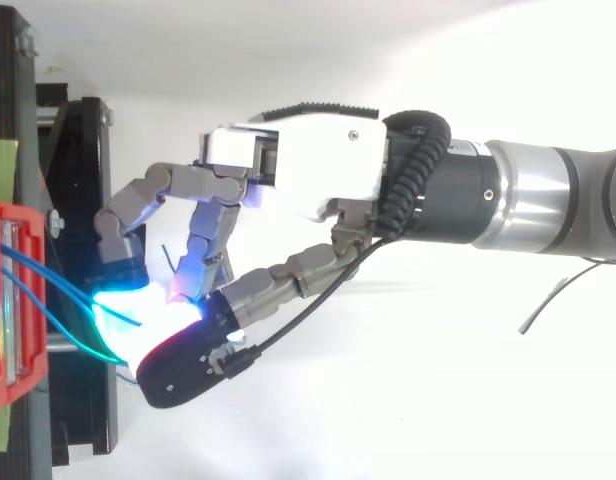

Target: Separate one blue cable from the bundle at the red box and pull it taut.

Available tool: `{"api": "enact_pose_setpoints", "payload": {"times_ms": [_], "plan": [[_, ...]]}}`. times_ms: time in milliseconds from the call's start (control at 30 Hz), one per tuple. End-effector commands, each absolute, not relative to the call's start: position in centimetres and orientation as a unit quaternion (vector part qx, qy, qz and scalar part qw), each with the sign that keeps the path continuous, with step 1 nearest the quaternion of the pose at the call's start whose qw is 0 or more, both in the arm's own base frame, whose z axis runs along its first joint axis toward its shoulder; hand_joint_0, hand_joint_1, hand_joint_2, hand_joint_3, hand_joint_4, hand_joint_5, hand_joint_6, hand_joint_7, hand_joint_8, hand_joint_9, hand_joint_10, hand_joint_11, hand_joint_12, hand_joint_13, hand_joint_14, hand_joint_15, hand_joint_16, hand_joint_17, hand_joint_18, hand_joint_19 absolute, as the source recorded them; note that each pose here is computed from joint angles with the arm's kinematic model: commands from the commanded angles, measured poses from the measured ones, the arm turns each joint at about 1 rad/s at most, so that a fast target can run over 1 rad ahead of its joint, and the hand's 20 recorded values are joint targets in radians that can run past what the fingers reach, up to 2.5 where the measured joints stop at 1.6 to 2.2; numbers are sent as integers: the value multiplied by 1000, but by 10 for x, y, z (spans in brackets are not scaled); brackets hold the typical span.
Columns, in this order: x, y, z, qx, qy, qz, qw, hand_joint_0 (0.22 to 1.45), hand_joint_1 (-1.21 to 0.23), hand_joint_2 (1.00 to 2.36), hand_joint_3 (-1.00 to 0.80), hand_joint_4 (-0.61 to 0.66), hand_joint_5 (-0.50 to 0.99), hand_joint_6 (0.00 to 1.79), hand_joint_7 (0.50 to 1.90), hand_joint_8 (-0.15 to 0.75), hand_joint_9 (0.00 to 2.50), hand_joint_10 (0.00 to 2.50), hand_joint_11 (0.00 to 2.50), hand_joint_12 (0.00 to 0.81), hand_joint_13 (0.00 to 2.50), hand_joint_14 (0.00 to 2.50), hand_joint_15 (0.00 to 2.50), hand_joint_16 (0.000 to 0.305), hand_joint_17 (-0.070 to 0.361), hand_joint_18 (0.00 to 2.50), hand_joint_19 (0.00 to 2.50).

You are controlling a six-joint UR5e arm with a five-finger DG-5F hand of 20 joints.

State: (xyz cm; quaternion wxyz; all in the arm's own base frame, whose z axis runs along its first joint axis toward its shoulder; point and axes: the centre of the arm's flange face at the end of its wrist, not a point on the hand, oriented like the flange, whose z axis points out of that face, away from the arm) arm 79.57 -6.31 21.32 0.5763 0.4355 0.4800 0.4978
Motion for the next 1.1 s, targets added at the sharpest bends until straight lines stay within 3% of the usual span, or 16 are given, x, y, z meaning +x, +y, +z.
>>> {"api": "enact_pose_setpoints", "payload": {"times_ms": [0,300,433,567,733,900,967,1033,1067], "plan": [[796,-62,213,440,476,504,570,637,-782,1022,-34,-13,-149,927,1167,419,1340,11,1390,462,1309,22,856,58,130,1267,772],[794,-60,210,453,476,522,544,638,-774,1020,-58,26,-149,927,1147,422,1326,10,1369,465,1289,24,841,58,131,1259,775],[789,-60,207,459,495,519,525,637,-774,1020,-58,21,-148,925,1152,418,1330,9,1387,464,1288,25,842,59,133,1258,766],[779,-60,240,442,518,520,515,636,-775,1021,-57,27,-148,924,1153,410,1328,9,1421,468,1275,22,851,59,133,1252,758],[770,-65,240,455,535,506,500,633,-778,1020,-52,28,-146,923,1158,402,1258,0,1516,470,1237,23,882,60,135,1243,749],[763,-74,239,460,554,500,481,633,-780,1020,-51,28,-145,922,1160,427,1154,5,1350,463,1212,22,852,59,133,1223,734],[760,-74,237,459,565,500,470,632,-780,1020,-47,27,-145,922,1160,463,1099,12,1166,458,1203,21,778,58,132,1224,730],[760,-75,236,460,566,501,467,631,-778,1020,-45,33,-145,921,1160,501,1048,16,779,450,1182,21,668,58,131,1231,720],[760,-75,236,460,565,501,466,630,-778,1020,-42,33,-145,921,1161,503,1049,15,738,451,1183,20,665,58,131,1234,717]]}}
